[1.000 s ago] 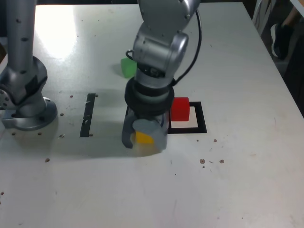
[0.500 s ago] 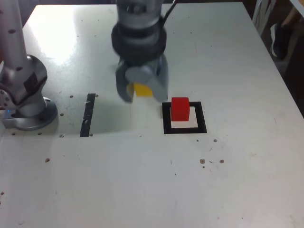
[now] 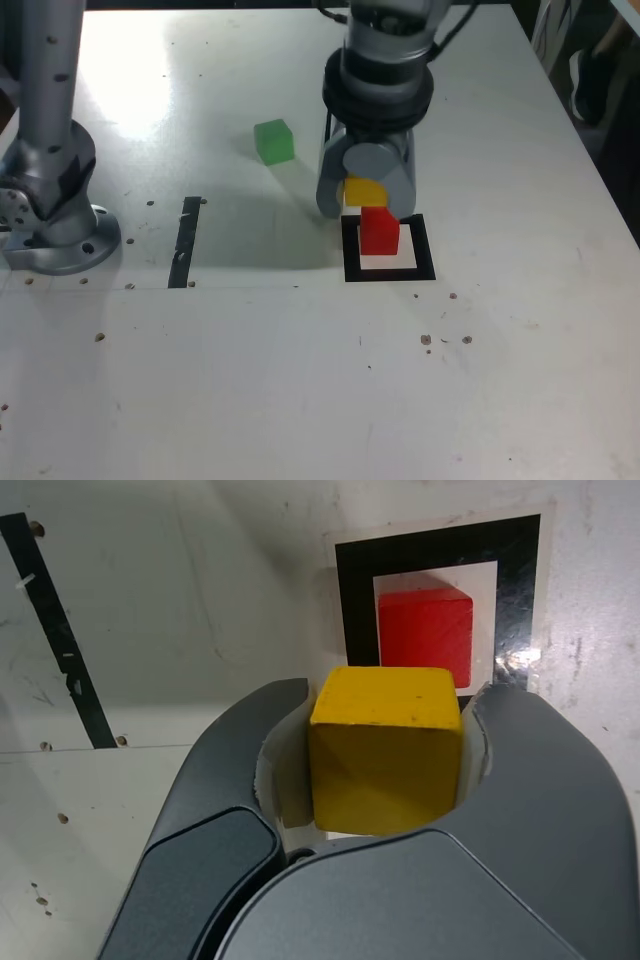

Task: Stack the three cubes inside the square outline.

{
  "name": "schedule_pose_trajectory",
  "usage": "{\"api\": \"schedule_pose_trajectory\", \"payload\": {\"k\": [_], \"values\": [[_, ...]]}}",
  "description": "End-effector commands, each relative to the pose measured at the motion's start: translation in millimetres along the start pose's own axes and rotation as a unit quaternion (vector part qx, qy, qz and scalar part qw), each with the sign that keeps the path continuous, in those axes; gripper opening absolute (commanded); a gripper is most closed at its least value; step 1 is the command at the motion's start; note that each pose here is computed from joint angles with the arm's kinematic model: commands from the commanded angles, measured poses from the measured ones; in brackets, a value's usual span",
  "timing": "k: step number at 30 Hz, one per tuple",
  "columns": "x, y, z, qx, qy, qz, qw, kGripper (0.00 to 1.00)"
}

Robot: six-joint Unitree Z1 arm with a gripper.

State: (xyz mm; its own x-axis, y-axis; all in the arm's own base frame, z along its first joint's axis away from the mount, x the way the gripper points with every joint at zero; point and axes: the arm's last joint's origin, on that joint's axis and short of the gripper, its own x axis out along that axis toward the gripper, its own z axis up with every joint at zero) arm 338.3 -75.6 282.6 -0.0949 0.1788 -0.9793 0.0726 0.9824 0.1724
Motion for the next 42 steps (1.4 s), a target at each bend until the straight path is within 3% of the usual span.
{"api": "schedule_pose_trajectory", "payload": {"k": [1, 12, 33, 42], "values": [[1.8, -0.6, 3.0, 0.002, 0.000, -0.003, 1.0000, 0.17], [27.0, 7.5, 17.1, 0.008, 0.014, -0.032, 0.9994, 0.18], [36.7, 14.3, 22.2, 0.008, 0.017, -0.030, 0.9994, 0.21], [37.4, 14.2, 24.5, 0.009, 0.017, -0.029, 0.9994, 0.34]]}}
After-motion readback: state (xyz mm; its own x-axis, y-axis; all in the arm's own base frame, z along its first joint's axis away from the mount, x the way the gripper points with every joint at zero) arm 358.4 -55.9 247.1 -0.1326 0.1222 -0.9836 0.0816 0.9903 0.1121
